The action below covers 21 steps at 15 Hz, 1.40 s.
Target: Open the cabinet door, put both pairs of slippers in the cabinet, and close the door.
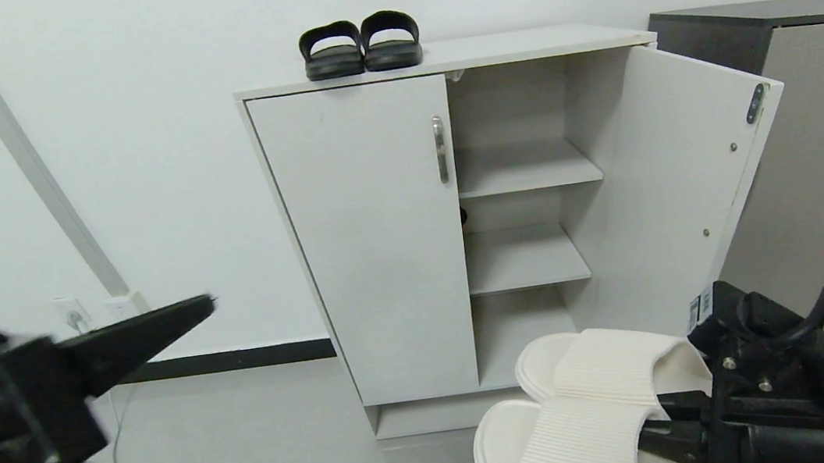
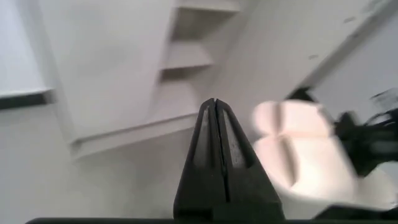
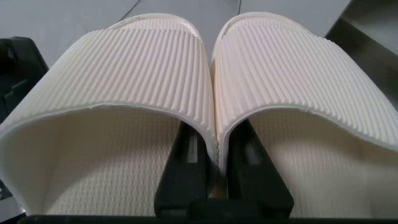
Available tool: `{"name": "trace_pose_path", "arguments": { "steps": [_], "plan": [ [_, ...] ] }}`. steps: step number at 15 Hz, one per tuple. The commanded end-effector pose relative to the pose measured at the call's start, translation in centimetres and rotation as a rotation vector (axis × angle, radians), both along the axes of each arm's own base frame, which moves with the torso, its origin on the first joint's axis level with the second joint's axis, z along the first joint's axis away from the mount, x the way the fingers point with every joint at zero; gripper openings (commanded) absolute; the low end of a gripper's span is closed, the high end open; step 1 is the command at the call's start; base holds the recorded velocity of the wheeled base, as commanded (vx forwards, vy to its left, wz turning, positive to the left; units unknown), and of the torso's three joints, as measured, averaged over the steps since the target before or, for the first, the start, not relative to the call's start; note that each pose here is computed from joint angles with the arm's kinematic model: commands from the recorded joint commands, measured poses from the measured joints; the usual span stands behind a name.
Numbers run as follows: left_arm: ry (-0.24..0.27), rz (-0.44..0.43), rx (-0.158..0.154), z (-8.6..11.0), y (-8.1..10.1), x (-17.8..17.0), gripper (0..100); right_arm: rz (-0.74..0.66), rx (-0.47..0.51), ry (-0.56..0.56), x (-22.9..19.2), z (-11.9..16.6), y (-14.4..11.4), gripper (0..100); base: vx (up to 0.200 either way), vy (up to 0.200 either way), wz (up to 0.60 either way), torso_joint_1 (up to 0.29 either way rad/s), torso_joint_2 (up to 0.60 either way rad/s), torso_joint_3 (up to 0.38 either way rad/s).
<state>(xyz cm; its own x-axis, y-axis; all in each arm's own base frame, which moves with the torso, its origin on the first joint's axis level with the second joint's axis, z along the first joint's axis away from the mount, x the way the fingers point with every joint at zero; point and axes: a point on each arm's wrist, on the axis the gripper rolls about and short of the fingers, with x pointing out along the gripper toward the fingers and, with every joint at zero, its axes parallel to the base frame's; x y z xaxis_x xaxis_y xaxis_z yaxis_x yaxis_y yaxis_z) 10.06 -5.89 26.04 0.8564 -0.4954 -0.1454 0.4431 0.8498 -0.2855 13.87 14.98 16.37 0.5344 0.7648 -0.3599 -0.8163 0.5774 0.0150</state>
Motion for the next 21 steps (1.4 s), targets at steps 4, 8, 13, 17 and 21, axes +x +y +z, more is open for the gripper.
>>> {"name": "trace_pose_path", "arguments": {
  "steps": [4, 8, 13, 17, 21],
  "plan": [
    [-0.118, 0.499, 0.108, -7.8, 6.5, -10.2, 0, -0.002, -0.003, 0.002, 0.1, -0.1, 0.0, 0, 0.000, 0.000, 0.00, 0.000, 0.00, 0.000],
    [-0.116, 0.673, 0.151, -12.7, 6.8, -11.8, 0, -0.002, -0.005, 0.002, 0.1, -0.1, 0.1, 0, 0.000, 0.000, 0.00, 0.000, 0.00, 0.000],
    [-0.095, 0.804, 0.244, -17.7, 6.5, -12.3, 0, -0.002, -0.022, 0.020, 0.4, -0.6, 0.4, 0, 0.000, 0.000, 0.00, 0.000, 0.00, 0.000],
    [-0.236, 0.626, 0.237, -18.1, 6.2, -12.4, 0, -0.004, -0.036, 0.032, 0.8, -1.0, 0.8, 0, 0.000, 0.000, 0.00, 0.000, 0.00, 0.000],
    [-0.238, 0.452, 0.315, -18.5, 5.8, -12.3, 0, -0.090, -0.054, 0.015, 2.8, -1.7, 2.6, 0, 0.000, 0.000, 0.00, 0.000, 0.00, 0.000]
  ]
}}
